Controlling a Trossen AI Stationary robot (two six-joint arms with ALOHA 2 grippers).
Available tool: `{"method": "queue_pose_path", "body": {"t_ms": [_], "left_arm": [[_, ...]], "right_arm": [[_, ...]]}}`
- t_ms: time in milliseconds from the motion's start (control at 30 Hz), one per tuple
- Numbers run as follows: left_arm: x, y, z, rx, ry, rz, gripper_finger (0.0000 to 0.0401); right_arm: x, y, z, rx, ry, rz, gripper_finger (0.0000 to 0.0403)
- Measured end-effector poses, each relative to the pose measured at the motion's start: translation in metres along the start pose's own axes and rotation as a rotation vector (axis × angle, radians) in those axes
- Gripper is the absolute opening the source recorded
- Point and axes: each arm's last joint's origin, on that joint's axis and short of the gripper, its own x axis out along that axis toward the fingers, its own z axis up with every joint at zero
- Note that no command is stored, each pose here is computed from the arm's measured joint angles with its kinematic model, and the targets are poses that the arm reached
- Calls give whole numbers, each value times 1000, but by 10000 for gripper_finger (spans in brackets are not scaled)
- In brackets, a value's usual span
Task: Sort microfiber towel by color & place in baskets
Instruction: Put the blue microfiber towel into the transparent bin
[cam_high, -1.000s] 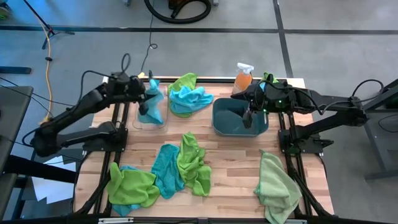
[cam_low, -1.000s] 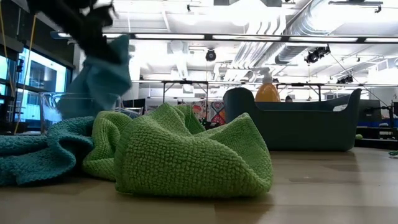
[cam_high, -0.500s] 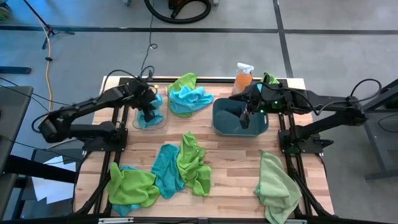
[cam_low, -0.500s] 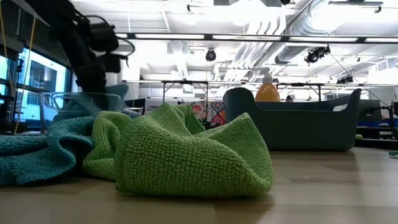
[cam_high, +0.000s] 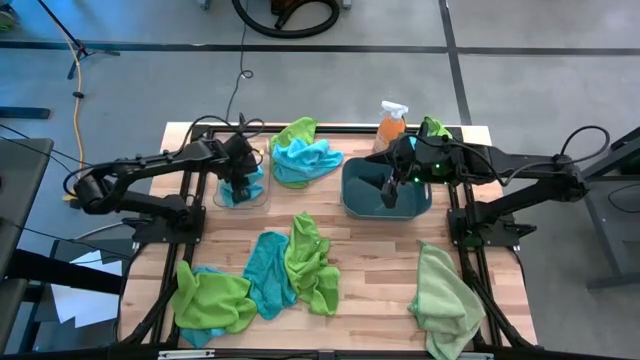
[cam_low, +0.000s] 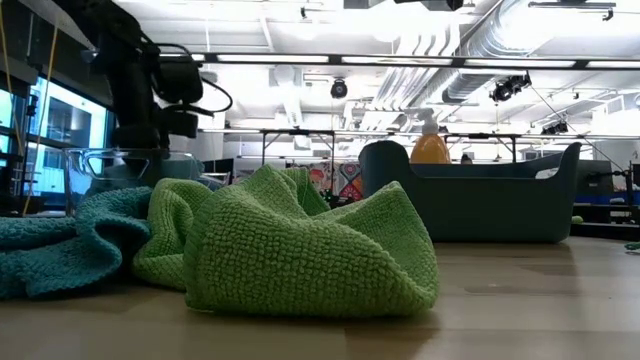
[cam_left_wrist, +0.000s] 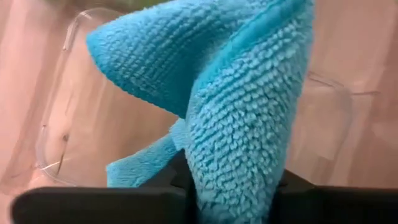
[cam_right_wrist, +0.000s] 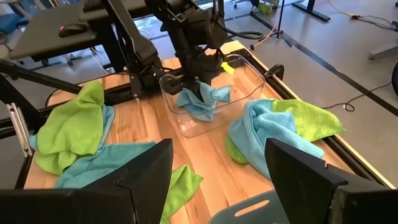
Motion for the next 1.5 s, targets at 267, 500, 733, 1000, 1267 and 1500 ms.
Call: {"method": "queue_pose_path", "body": {"t_ms": [267, 500, 733, 1000, 1267, 1500], "left_arm": [[-20, 1, 18, -1, -27, 64, 213], [-51, 4, 30, -9, 6, 63, 257], [-109, 8, 57, -144, -186, 0, 259], [-175, -18, 61, -203, -482, -107, 259], [-217, -60, 56, -178, -788, -268, 259], [-224, -92, 66, -131, -926, -242, 258]], "right_arm": [[0, 0, 0, 0, 0, 0, 252], [0, 0, 0, 0, -1, 0, 252], [0, 0, 6, 3, -54, 8, 252], [0, -3, 10, 14, -97, 3, 252], [1, -6, 11, -9, -94, 9, 252], [1, -5, 11, -44, -93, 35, 252]]}}
